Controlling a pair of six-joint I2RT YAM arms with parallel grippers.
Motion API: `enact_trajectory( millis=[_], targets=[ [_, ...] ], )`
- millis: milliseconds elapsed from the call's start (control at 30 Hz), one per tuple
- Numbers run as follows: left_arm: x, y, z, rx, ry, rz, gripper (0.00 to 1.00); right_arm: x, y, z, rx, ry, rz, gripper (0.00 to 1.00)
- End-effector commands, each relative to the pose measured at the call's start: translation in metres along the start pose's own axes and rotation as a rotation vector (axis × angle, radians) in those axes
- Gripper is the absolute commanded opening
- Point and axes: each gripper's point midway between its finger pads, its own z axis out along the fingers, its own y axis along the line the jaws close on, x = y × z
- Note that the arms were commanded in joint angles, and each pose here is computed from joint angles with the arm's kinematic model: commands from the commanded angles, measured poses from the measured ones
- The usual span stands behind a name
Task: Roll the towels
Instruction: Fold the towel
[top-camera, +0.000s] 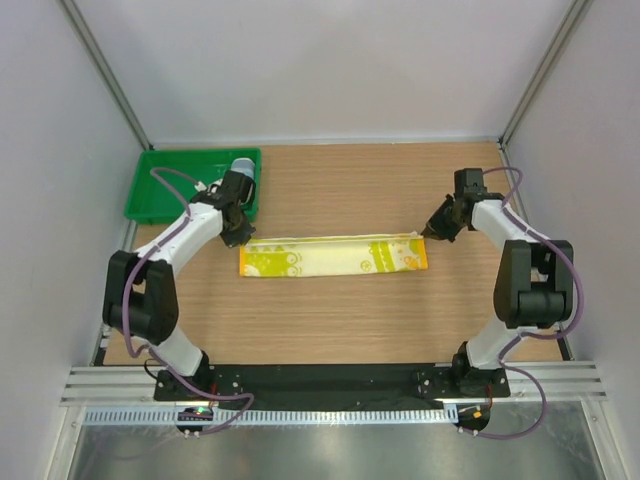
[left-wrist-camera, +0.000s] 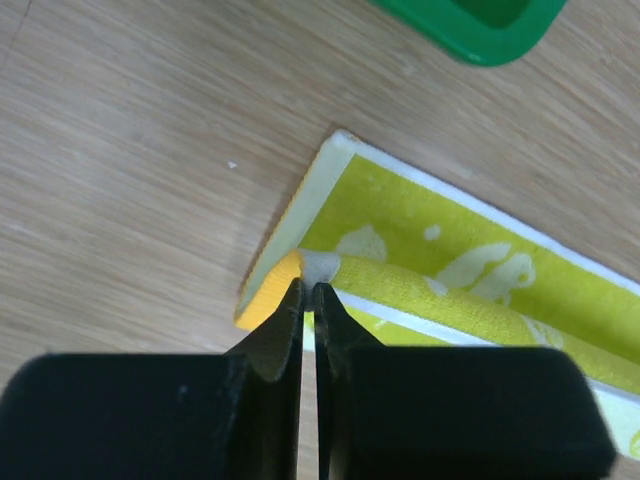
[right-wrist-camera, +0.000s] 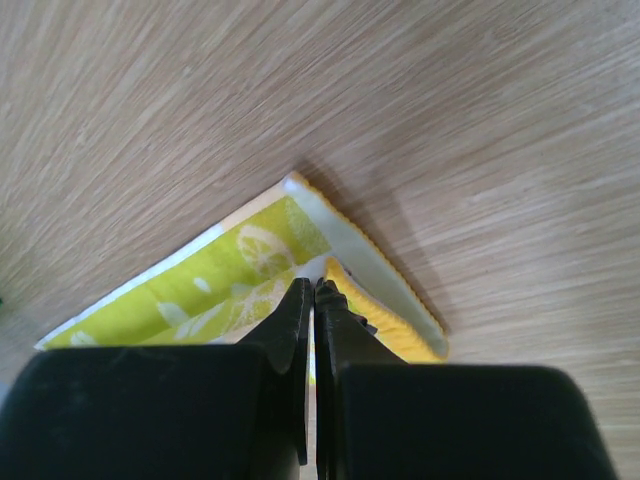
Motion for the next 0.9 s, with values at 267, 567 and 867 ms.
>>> enact_trajectory(
  millis=[267, 567, 867],
  targets=[
    [-0.046, -0.011, 0.011, 0.022, -0.062, -0.037, 0.99, -0.052, 0.014, -0.011, 0.043, -0.155, -0.025, 0.93],
    [-0.021, 0.011, -0.018, 0.089, -0.086, -0.03, 1.0, -0.011, -0.024, -0.04, 0.05, -0.205, -0.046, 0.93],
    [-0.005, 0.011, -0.086, 0.271, -0.056, 0.118, 1.0, 0.044, -0.036, -0.025, -0.051, -0.06, -0.075, 0.75]
  ],
)
